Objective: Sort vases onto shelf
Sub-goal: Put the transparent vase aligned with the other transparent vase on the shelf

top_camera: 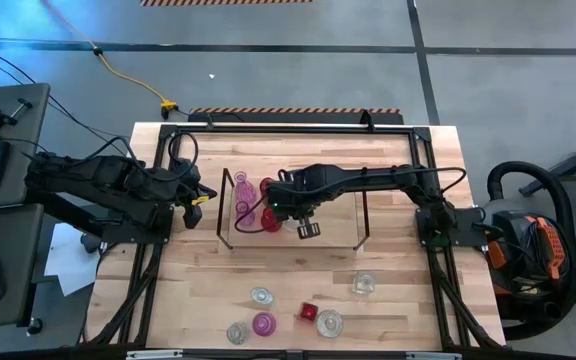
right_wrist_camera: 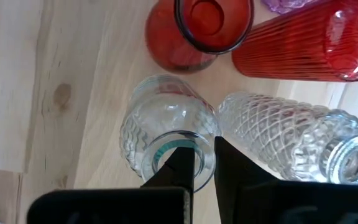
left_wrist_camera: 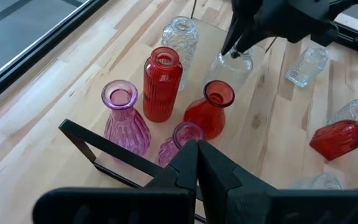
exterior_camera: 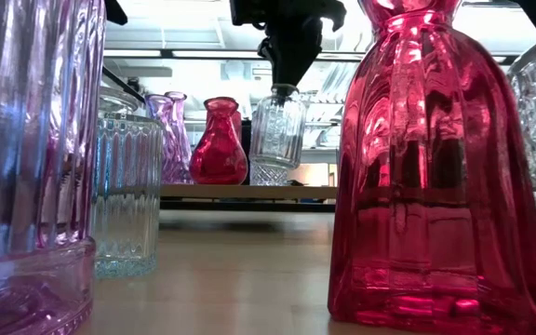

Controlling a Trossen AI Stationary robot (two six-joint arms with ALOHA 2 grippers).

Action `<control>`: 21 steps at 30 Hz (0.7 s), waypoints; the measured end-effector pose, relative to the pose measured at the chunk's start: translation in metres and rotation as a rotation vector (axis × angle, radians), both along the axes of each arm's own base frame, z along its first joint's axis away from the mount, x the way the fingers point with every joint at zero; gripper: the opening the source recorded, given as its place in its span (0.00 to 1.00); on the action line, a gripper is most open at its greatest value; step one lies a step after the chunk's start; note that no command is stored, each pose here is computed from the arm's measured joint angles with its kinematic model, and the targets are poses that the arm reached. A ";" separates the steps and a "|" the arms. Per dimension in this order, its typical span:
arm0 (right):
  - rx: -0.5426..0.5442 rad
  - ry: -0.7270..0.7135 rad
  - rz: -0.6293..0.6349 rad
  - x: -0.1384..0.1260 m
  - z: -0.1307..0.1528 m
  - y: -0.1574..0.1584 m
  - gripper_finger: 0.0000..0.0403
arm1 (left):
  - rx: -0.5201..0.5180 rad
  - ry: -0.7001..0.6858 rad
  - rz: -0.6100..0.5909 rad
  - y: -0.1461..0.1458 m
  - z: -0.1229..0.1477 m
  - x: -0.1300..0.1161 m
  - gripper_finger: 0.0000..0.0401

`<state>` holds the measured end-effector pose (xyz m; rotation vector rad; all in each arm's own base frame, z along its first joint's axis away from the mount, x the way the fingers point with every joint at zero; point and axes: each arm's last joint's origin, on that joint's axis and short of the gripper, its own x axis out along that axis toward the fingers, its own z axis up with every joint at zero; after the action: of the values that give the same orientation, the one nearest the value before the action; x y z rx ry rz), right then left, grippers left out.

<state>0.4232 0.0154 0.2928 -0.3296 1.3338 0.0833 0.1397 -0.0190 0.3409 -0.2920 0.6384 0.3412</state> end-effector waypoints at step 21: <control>0.039 0.017 -0.011 0.006 -0.011 -0.004 0.02 | -0.009 -0.002 0.000 0.000 0.000 0.000 0.00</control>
<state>0.4296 0.0111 0.2815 -0.2894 1.3489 0.1025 0.1395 -0.0192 0.3409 -0.3011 0.6385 0.3385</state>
